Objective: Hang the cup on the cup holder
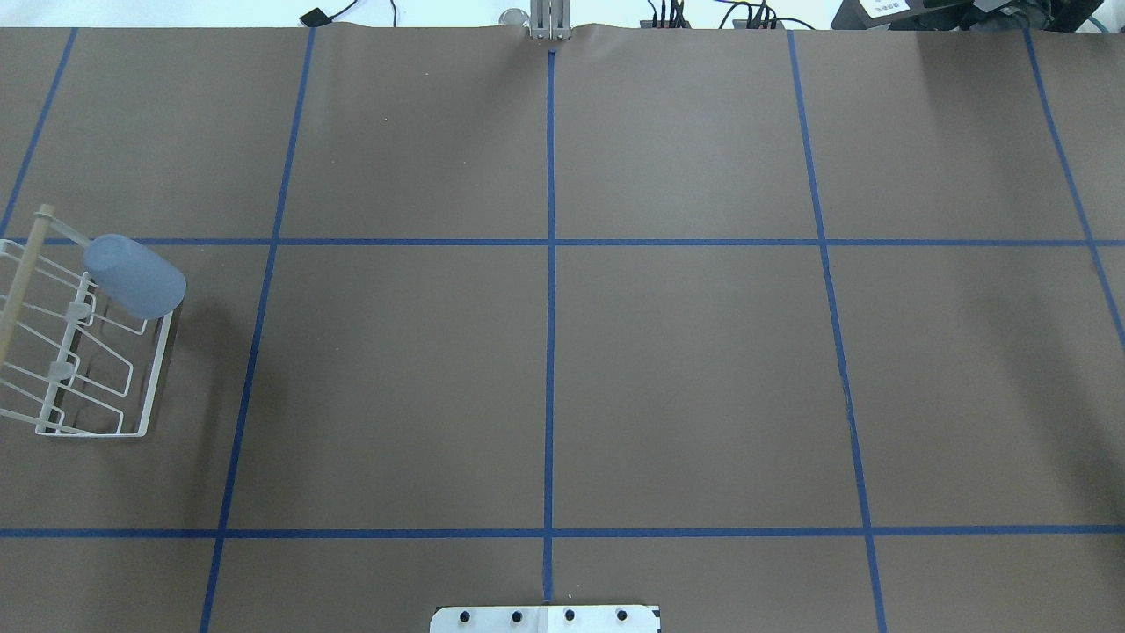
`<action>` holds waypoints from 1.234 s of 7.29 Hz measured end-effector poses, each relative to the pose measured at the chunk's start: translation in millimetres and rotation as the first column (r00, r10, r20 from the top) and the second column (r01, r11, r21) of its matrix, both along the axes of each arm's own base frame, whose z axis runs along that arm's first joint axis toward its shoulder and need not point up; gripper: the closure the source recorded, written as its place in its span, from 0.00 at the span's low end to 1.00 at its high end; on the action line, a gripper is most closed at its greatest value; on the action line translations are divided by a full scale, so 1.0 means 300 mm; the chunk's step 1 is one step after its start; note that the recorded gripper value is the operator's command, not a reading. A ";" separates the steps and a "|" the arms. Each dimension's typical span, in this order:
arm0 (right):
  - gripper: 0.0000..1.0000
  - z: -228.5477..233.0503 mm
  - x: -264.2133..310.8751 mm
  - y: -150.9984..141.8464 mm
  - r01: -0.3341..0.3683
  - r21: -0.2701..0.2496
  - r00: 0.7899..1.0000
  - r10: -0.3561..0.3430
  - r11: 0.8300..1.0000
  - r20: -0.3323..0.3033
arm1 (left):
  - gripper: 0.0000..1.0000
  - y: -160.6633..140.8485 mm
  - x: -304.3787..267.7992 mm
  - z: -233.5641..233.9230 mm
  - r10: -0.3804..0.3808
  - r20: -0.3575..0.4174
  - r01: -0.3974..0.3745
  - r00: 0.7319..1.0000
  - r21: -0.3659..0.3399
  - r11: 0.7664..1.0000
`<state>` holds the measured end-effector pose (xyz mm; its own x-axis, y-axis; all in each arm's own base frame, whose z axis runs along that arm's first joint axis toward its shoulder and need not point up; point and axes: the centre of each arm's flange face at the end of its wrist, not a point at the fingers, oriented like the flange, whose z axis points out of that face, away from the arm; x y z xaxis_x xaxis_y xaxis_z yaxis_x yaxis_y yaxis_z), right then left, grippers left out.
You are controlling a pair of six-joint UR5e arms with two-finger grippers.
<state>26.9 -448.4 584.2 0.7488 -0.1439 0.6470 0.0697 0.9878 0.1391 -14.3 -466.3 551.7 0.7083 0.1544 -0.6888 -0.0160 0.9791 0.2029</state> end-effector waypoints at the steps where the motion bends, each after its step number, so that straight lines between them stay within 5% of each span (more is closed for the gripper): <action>1: 0.00 -0.011 -0.001 -0.002 0.001 0.006 1.000 -0.001 1.000 0.003 | 0.01 -0.023 0.005 0.034 0.003 0.000 -0.003 1.000 -0.017 1.000; 5: 0.00 -0.045 0.001 0.012 -0.001 0.027 1.000 0.001 1.000 0.008 | 0.01 -0.019 0.005 0.232 0.000 0.007 0.001 1.000 -0.116 0.993; 9: 0.00 0.003 0.010 0.051 0.004 0.003 1.000 -0.004 1.000 -0.009 | 0.01 -0.033 0.006 0.189 -0.042 -0.076 0.031 0.996 -0.145 0.989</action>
<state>29.7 -433.1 585.3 0.7540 -0.1489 0.6398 0.0746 0.9871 0.1417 -12.5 -476.2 608.3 0.6541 0.0252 -0.7560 0.0306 0.9977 0.0597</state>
